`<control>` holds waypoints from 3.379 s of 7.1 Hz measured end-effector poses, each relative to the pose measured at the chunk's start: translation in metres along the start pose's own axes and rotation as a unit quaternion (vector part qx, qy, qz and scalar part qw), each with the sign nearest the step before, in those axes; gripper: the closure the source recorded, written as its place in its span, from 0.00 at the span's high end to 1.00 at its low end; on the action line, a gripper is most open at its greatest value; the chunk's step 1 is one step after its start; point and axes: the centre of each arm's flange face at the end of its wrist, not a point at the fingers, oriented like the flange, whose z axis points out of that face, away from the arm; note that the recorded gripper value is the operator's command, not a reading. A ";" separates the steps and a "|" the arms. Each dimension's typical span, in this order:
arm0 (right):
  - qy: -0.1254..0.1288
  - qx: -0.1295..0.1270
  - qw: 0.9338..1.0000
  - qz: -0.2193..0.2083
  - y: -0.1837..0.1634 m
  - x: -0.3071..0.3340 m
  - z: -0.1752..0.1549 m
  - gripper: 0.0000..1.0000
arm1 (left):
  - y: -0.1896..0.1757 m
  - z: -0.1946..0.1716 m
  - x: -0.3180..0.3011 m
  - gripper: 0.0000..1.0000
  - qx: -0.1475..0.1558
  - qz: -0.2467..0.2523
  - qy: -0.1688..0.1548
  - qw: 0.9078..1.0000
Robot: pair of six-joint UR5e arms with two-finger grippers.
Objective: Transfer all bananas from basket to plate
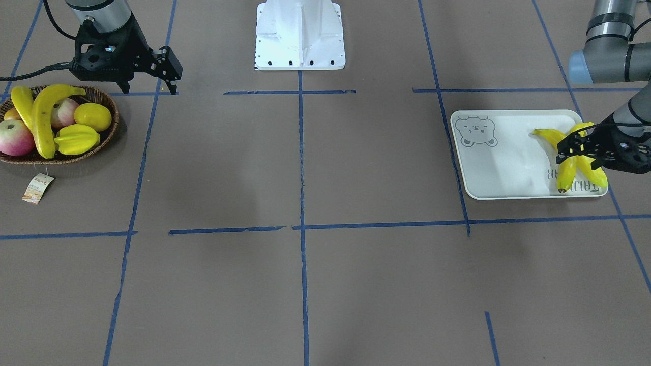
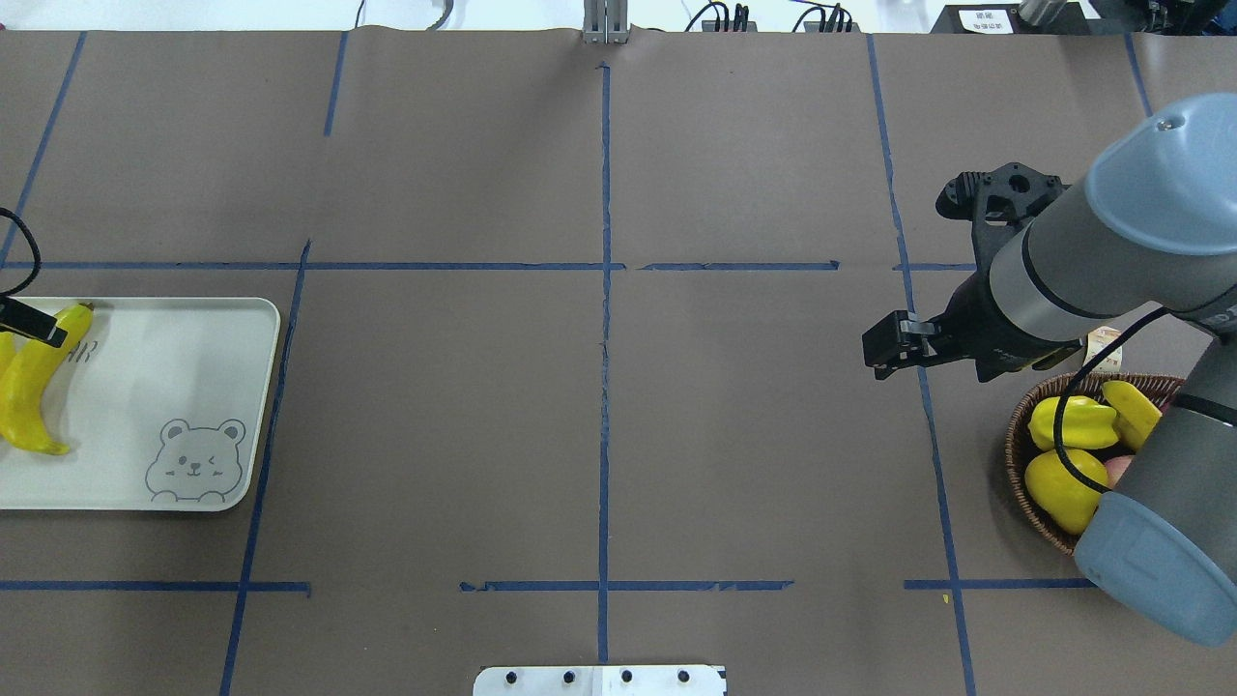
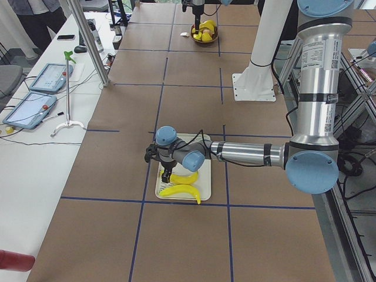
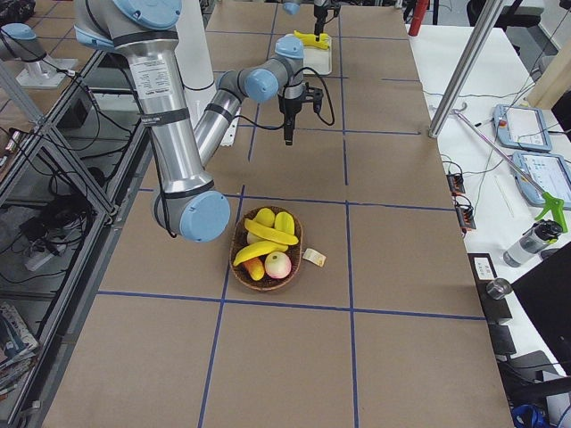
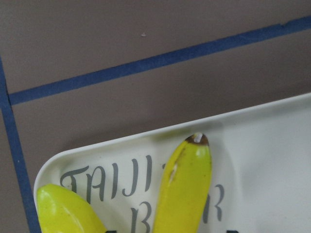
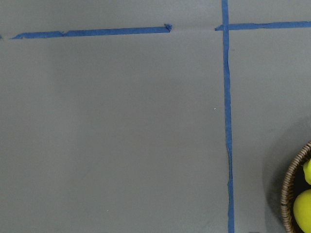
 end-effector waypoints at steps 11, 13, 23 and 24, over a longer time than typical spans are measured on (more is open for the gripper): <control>-0.066 0.033 0.997 0.011 0.087 0.283 0.093 1.00 | -0.015 -0.049 0.020 1.00 0.024 -0.001 0.058 0.998; -0.079 0.032 0.995 0.054 0.096 0.304 0.098 1.00 | -0.015 -0.049 0.021 1.00 0.024 0.000 0.058 0.998; -0.038 0.046 0.994 0.093 0.105 0.303 0.135 0.64 | -0.012 -0.049 0.021 1.00 0.023 0.000 0.062 0.998; -0.038 0.049 0.994 0.090 0.103 0.299 0.137 0.42 | -0.012 -0.049 0.020 1.00 0.023 0.000 0.062 0.998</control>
